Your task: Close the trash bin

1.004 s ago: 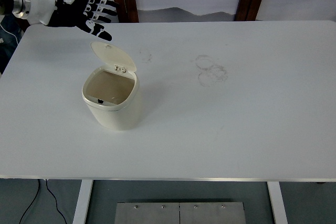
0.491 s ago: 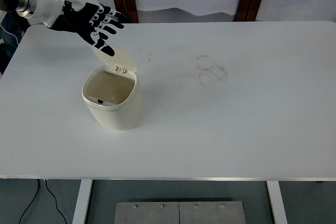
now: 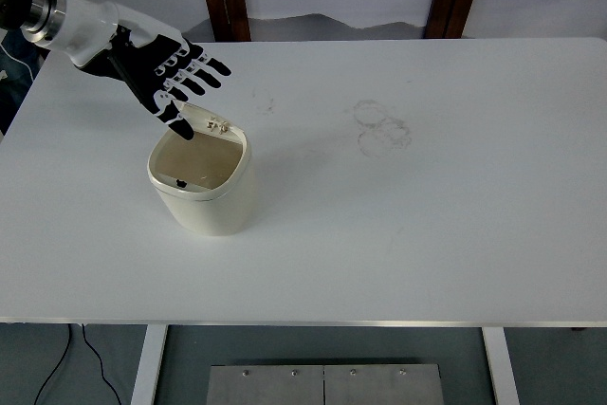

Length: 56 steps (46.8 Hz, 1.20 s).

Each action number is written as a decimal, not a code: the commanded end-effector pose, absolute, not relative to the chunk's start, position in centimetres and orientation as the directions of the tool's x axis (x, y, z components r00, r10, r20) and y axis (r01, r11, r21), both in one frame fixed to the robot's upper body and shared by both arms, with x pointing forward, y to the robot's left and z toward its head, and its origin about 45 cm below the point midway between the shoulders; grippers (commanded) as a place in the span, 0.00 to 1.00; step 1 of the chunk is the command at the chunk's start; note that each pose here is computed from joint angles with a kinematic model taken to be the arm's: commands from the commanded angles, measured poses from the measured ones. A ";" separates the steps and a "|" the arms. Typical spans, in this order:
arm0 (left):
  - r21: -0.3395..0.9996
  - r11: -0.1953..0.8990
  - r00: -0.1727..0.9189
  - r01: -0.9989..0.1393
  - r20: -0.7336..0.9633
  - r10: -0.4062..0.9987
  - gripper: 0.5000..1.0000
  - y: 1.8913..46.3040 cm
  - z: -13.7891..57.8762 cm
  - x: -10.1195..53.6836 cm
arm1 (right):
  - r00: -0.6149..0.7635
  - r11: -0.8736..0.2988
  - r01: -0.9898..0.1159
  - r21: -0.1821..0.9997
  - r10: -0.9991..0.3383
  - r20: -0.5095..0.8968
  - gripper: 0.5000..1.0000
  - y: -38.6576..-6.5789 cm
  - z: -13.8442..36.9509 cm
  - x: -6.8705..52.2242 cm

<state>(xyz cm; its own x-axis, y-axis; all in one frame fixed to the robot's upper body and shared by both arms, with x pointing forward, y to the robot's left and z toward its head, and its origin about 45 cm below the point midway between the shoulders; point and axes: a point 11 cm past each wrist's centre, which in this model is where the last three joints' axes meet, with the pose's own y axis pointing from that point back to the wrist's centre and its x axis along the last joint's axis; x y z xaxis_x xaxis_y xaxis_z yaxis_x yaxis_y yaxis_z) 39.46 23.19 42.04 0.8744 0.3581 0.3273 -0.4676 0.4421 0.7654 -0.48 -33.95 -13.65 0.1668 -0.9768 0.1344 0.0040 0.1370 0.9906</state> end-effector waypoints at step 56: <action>0.872 0.345 0.925 -0.348 0.259 0.278 1.00 23.0 37.3 38.1 | 0.167 0.137 0.003 0.991 -0.977 0.134 0.99 -33.9 -13.7 -0.4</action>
